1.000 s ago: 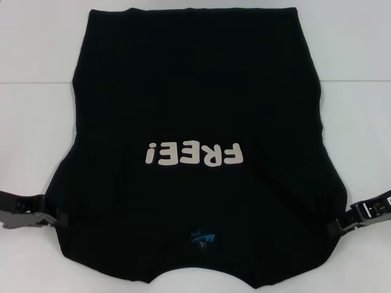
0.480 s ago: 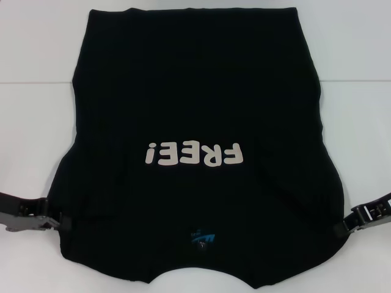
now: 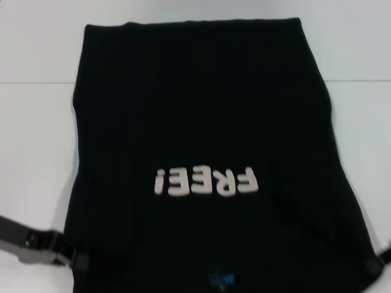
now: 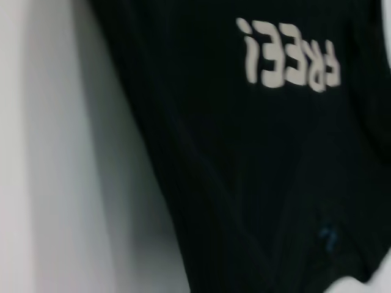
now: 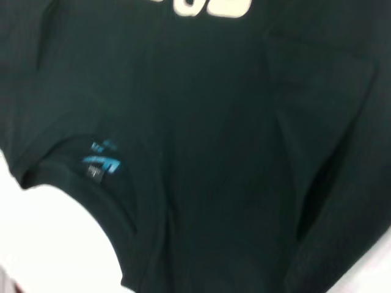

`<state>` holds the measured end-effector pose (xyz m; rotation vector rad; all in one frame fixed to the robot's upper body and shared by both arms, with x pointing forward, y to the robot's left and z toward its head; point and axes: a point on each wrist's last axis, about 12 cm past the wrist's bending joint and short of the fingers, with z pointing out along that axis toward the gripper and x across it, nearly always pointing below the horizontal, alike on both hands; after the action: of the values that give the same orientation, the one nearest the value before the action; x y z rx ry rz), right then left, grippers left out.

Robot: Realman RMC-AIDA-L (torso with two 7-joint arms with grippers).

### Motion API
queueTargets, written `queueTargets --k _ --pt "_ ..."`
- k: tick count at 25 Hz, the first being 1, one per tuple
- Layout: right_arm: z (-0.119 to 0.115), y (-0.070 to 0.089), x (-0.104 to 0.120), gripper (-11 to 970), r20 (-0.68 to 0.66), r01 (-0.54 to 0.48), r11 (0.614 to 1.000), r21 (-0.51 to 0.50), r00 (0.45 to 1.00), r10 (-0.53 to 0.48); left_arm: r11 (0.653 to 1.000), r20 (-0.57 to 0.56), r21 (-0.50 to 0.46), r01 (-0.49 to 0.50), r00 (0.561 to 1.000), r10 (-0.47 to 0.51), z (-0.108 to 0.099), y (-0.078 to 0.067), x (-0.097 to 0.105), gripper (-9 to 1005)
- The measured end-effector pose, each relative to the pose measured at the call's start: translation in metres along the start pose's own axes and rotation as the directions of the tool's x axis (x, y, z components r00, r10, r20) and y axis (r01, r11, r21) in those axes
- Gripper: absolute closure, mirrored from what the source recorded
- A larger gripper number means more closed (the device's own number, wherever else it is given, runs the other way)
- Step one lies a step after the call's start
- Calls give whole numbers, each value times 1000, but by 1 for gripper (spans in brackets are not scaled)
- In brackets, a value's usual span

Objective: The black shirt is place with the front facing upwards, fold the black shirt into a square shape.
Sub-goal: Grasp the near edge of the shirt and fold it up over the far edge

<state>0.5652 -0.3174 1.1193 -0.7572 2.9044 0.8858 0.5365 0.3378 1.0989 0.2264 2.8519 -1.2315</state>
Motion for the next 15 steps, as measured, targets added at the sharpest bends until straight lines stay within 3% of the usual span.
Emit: queueTargets --k 8,12,15 --pt "10 6 37 864 -161 111 984 -139 978 -134 994 -261 91 -61 962 83 10 -12 23 970" --pt "17 4 40 856 -151 104 984 -148 980 -127 990 -273 111 -82 956 110 15 -15 22 970" --pt "16 0 39 851 -75 77 987 -138 993 -88 989 -211 118 -92 970 116 13 -16 15 970"
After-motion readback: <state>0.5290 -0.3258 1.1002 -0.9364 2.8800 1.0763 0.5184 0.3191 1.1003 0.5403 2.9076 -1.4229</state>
